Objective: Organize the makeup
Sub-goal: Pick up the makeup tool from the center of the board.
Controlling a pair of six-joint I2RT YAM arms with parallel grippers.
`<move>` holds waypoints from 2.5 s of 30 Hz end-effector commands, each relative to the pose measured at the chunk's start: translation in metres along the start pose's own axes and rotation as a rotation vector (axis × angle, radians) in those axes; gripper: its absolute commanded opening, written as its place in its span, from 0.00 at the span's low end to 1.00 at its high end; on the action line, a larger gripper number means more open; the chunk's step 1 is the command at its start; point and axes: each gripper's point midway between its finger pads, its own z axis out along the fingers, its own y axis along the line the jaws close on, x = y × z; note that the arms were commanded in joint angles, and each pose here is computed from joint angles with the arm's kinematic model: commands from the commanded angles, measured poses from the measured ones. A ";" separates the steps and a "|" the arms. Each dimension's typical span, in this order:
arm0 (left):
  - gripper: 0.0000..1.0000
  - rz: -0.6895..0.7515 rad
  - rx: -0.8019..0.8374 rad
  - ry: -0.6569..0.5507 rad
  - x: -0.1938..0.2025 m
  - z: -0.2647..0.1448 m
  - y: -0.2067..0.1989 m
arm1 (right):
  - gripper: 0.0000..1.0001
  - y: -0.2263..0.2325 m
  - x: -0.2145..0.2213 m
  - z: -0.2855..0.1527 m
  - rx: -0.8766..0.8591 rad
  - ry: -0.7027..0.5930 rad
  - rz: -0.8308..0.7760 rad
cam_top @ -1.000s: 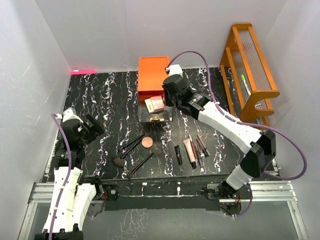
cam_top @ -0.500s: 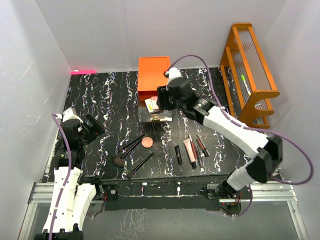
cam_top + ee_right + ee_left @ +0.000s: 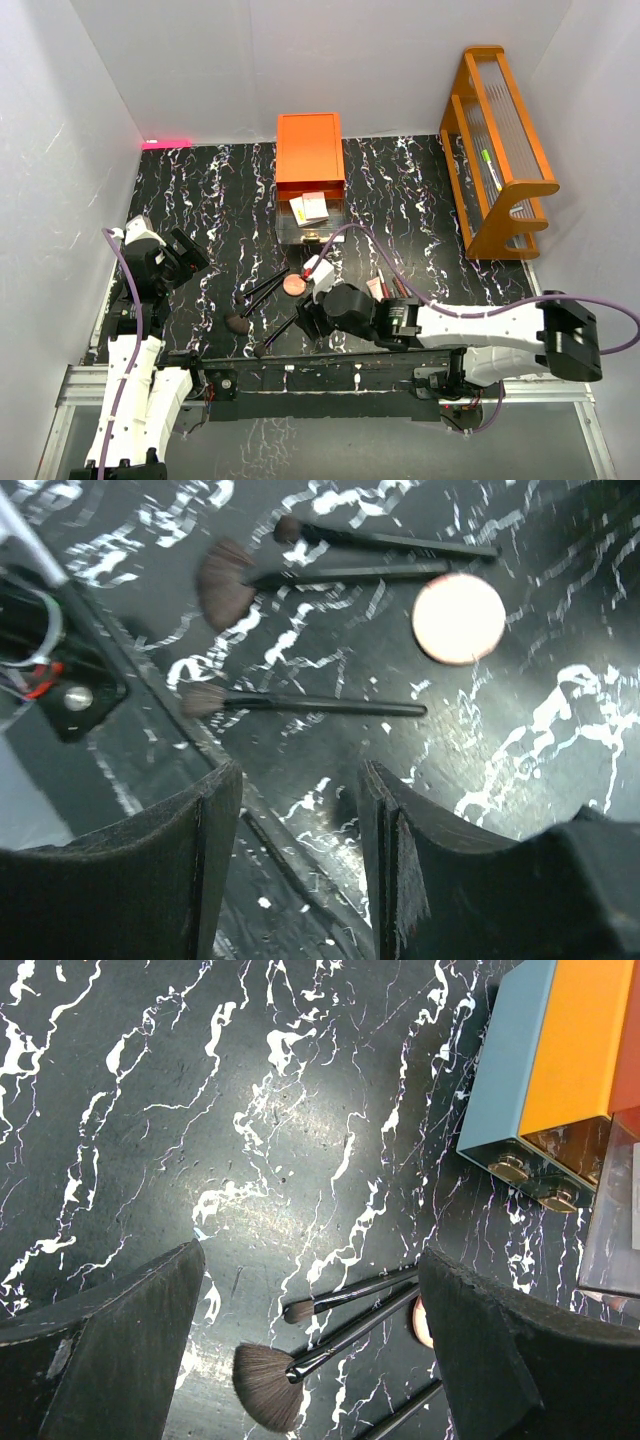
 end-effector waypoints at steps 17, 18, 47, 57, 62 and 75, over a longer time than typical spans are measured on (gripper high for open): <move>0.87 0.003 0.024 -0.022 -0.005 -0.005 -0.005 | 0.53 -0.035 0.000 0.079 0.328 -0.040 -0.043; 0.87 0.003 0.024 -0.023 -0.005 -0.006 -0.005 | 0.53 -0.035 0.001 0.082 0.329 -0.031 -0.072; 0.87 -0.004 0.011 -0.053 -0.010 -0.011 -0.002 | 0.49 -0.063 0.042 0.125 0.493 0.129 -0.239; 0.87 -0.004 0.012 -0.051 -0.010 -0.010 -0.002 | 0.57 -0.087 0.037 0.132 0.556 0.127 -0.215; 0.87 -0.004 0.011 -0.049 -0.009 -0.010 -0.002 | 0.57 -0.093 0.042 0.140 0.541 0.151 -0.215; 0.87 -0.003 0.012 -0.048 -0.009 -0.009 -0.002 | 0.16 -0.070 0.058 0.143 0.370 0.228 -0.198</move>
